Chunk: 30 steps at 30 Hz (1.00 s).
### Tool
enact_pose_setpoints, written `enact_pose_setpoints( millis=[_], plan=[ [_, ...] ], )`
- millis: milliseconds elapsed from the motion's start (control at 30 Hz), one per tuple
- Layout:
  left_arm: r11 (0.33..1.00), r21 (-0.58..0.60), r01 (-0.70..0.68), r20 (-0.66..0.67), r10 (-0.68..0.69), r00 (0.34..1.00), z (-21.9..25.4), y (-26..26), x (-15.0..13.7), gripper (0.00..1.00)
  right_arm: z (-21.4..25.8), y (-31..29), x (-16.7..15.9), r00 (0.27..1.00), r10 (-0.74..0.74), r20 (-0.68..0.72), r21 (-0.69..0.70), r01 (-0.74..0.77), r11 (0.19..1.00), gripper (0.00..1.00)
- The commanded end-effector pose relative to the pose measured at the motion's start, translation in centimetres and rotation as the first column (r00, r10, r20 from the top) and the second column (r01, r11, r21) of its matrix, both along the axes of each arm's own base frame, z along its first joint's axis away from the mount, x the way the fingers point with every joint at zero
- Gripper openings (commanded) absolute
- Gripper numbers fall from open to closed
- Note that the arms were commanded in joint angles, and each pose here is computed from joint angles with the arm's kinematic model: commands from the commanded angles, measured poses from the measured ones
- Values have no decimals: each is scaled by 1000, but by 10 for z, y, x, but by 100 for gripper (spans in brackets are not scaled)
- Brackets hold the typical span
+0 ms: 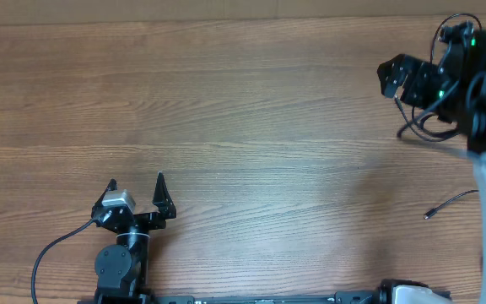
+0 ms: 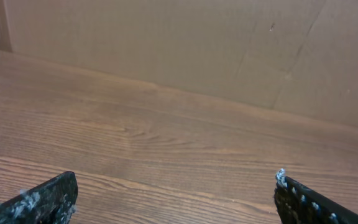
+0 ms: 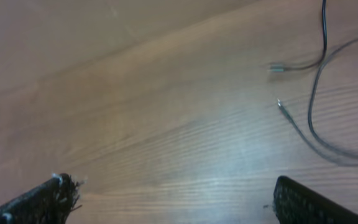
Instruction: Untangle cables
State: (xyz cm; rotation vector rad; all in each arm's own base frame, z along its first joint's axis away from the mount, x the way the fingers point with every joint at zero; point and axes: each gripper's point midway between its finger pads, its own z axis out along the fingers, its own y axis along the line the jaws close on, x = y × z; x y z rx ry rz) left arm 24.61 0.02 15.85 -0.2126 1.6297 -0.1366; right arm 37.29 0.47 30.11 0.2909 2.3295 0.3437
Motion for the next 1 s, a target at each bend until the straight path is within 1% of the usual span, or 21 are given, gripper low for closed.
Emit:
enact_pose_setpoints(
  millis=[0,100,200,333,467,633,833,967],
  plan=[
    [1000,22,0,4,0,1000,0,1,0,100,-7,3,-14,995,5,95,-10,-4,1000,100],
    [1000,22,0,4,0,1000,0,1,0,100,-7,5,-23,983,13,183,-13,-11,1000,100],
    [1000,22,0,4,0,1000,0,1,0,99,-9,7,-36,956,17,294,-23,-11,1000,100],
    [1000,22,0,4,0,1000,0,1,0,100,-13,8,-54,898,22,439,-38,-6,999,100],
    [1000,22,0,4,0,1000,0,1,0,100,-29,10,-72,837,27,547,-48,-1,999,100],
    [1000,22,0,4,0,1000,0,1,0,100,-49,11,-85,772,33,634,-58,5,998,100],
    [1000,22,0,4,0,1000,0,1,0,100,-68,15,-97,733,48,678,-58,-11,998,100],
    [1000,22,0,4,0,1000,0,1,0,99,-81,16,-103,720,49,692,-61,-10,998,100]
  ],
)
